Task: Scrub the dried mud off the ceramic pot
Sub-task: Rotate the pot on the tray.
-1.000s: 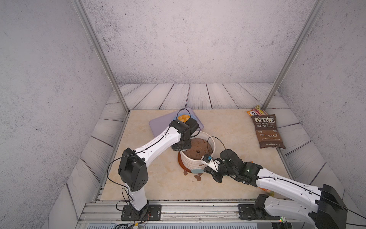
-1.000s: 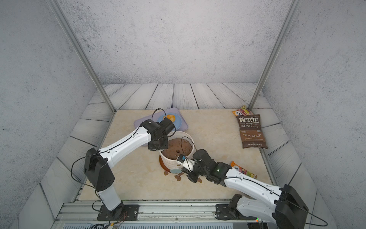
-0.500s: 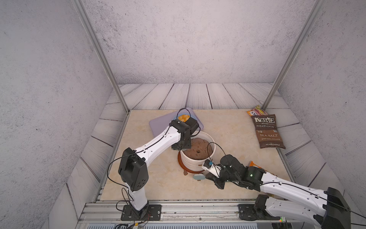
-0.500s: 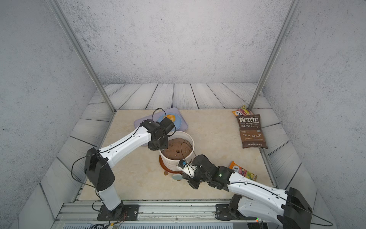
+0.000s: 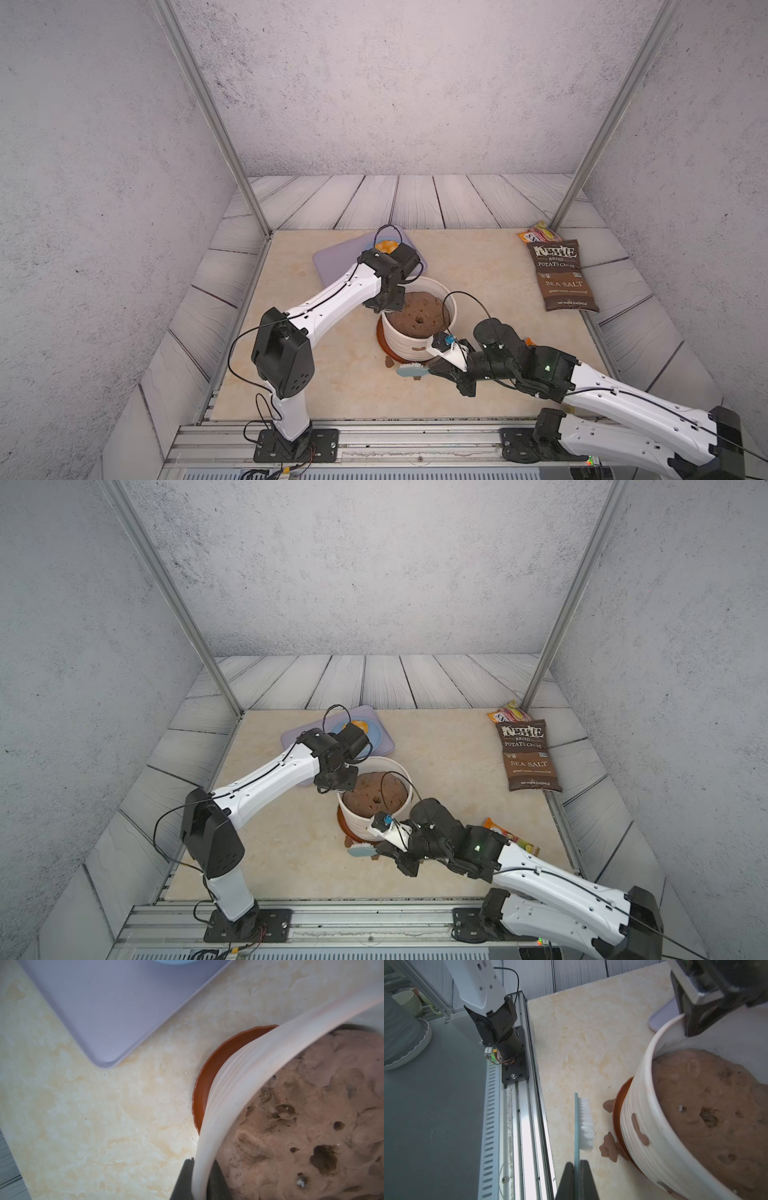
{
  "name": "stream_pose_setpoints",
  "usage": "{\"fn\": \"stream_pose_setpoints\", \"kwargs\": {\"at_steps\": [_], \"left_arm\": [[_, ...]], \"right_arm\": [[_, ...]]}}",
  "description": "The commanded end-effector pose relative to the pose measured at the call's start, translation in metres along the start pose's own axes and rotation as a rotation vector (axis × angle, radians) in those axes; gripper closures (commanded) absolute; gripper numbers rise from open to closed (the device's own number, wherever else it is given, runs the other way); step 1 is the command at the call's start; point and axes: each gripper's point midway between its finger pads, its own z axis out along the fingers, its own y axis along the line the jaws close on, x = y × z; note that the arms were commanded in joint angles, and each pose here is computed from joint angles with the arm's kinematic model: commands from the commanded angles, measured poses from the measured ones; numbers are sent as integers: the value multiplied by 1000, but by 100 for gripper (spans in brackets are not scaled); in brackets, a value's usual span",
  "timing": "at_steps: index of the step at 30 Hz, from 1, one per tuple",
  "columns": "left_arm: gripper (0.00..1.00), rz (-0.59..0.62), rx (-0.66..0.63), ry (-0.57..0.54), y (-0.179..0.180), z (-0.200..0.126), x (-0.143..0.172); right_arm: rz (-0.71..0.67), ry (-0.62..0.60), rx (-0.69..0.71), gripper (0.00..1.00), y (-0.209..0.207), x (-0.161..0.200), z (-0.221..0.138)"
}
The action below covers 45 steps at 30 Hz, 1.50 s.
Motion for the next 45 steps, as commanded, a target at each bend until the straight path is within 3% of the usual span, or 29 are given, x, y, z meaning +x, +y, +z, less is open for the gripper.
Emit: {"fn": "stream_pose_setpoints", "kwargs": {"at_steps": [1, 13, 18, 27, 34, 45], "left_arm": [[100, 186, -103, 38, 16, -6, 10], [100, 219, -98, 46, 17, -6, 13], [100, 232, -84, 42, 15, -5, 14], [100, 247, -64, 42, 13, -3, 15], [100, 246, -68, 40, 16, -2, 12], [100, 232, -71, 49, 21, 1, 10]], "right_arm": [[-60, 13, 41, 100, -10, -13, 1], [-18, 44, 294, 100, -66, -13, -2], [30, 113, 331, 100, -75, 11, -3], [88, 163, 295, 100, -66, 37, -3], [112, 173, 143, 100, -39, 51, 6], [51, 59, 13, 100, 3, 26, 14]]}}
